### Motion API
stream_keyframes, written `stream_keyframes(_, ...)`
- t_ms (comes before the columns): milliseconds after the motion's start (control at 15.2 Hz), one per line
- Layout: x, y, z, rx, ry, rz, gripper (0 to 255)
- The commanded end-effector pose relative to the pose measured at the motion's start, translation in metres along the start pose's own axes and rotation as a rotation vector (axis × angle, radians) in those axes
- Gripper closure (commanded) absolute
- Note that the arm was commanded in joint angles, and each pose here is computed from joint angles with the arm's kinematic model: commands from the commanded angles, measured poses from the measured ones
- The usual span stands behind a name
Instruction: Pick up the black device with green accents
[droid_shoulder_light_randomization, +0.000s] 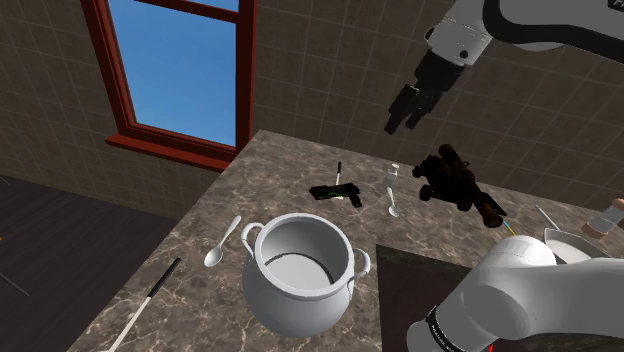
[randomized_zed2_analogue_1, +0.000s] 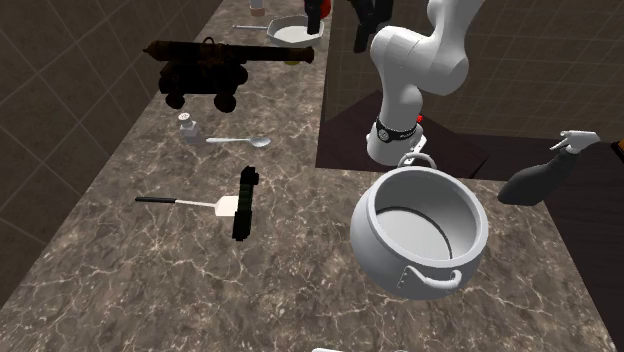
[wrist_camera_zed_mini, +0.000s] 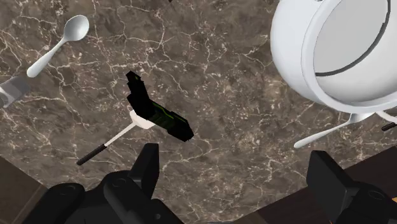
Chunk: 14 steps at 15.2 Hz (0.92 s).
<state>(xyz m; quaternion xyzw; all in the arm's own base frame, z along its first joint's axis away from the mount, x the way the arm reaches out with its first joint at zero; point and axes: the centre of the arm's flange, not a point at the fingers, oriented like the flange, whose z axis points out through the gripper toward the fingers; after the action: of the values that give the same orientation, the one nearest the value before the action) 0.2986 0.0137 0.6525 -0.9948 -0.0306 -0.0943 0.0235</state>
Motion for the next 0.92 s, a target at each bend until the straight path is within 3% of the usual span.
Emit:
stream_keyframes(0,0.000,0.000,0.000,0.000,0.000,0.000,0)
stream_keyframes(858,0.078,0.055,0.152,-0.017,-0.160,-0.359,0)
